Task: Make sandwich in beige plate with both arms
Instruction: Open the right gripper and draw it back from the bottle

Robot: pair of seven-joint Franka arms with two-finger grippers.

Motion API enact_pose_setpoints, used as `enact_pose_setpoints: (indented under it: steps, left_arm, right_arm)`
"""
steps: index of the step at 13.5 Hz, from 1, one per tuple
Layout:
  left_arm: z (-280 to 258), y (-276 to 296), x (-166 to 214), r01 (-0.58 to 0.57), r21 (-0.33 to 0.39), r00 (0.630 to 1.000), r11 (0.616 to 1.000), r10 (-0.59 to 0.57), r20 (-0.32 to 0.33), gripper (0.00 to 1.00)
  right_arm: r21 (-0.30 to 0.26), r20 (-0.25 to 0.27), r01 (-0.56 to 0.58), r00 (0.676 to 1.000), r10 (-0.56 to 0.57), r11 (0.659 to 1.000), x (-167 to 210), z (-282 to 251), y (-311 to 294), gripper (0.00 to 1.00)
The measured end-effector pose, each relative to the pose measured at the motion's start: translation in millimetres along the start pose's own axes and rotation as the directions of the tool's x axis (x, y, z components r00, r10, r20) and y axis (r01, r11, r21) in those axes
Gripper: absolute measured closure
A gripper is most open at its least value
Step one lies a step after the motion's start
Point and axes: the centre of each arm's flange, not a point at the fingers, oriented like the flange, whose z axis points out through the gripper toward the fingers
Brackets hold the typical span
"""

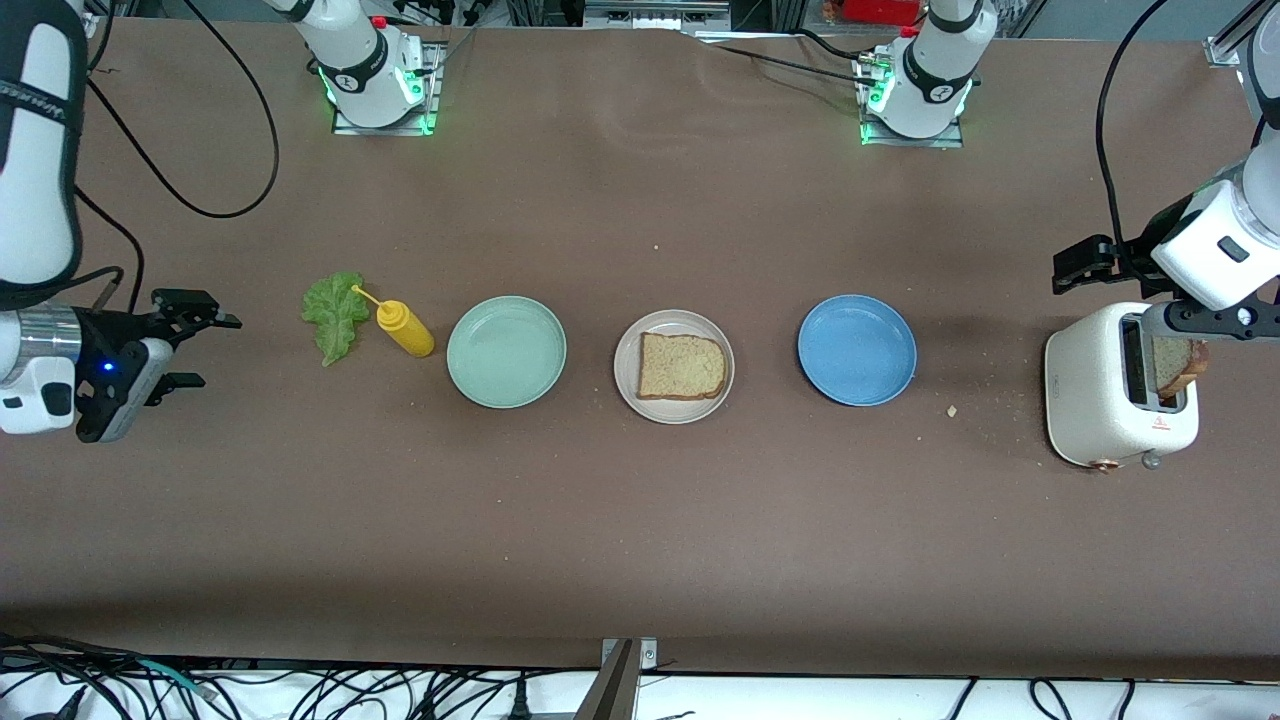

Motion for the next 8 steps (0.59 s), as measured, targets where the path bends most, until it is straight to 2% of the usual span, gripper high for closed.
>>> enact_pose_setpoints:
  steps: [3, 6, 8]
  left_arm:
    - [0, 0, 0, 0.001, 0.0, 1.0, 1.0, -0.001, 0.0, 0.0]
    - [3, 0, 2, 0.001, 0.0, 1.0, 1.0, -0.001, 0.005, 0.0]
    - [4, 1, 2, 0.001, 0.0, 1.0, 1.0, -0.001, 0.008, 0.0]
  right_arm:
    - [-0.054, 0.023, -0.189, 0.981, 0.191, 0.98, 3, -1, 0, 0.0]
    - [-0.126, 0.035, -0.329, 0.941, 0.335, 0.936, -3, -18, -4, 0.0]
    - [-0.162, 0.058, -0.413, 0.903, 0.426, 0.896, -12, -39, -19, 0.0]
